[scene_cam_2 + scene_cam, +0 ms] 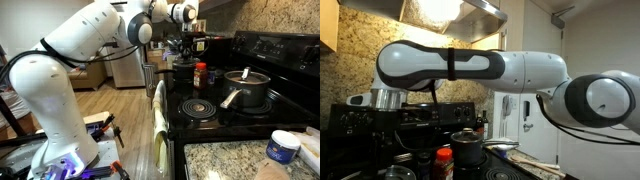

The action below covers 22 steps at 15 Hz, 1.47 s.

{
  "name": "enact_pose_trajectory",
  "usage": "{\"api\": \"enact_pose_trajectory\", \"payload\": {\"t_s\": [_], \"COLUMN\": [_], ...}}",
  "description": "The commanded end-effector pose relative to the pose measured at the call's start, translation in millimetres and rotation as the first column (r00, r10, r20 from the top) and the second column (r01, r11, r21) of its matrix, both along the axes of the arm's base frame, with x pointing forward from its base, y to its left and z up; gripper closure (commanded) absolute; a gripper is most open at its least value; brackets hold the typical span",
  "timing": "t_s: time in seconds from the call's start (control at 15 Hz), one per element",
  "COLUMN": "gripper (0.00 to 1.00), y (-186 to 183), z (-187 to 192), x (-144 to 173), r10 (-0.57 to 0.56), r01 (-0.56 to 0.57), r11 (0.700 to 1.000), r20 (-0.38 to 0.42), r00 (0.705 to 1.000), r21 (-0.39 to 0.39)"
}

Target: Uncover the pot on the left, put the lid on the stove, and then put the wooden spoon inside the pot

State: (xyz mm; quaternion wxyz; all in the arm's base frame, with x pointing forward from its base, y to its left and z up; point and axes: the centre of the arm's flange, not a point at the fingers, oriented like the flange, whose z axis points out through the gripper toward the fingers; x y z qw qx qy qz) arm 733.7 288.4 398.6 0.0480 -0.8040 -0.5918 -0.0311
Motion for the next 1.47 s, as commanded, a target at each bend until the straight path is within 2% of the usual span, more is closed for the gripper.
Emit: {"api": "enact_pose_trajectory", "payload": {"t_s": [0.0,0.4,0.67,0.93,1.13,1.27,1.33,1.4], "gripper": [0.66,0.66,0.66,0.66,0.66,0.66,0.41,0.41], "y": [6.2,-9.5,-36.5,-72.6,-102.1,-122.3,-89.6,-97.6], "z": [45.7,84.5,128.6,157.8,157.2,149.6,173.4,171.0], "x": [14.7,1.9,-24.4,-61.9,-83.5,-77.6,-19.7,-17.2], "r10": [0.000,-0.036,-0.128,-0.252,-0.349,-0.397,-0.345,-0.363], "r01": [0.000,0.038,0.133,0.261,0.360,0.407,0.356,0.374], "r11": [1.000,0.998,0.989,0.964,0.932,0.912,0.933,0.926], "r20": [0.029,0.036,0.078,0.133,0.152,0.151,0.151,0.148], "r00": [1.000,0.999,0.989,0.958,0.925,0.905,0.926,0.920], "r21": [-0.020,-0.044,-0.067,-0.057,-0.049,-0.046,-0.048,-0.053]}}
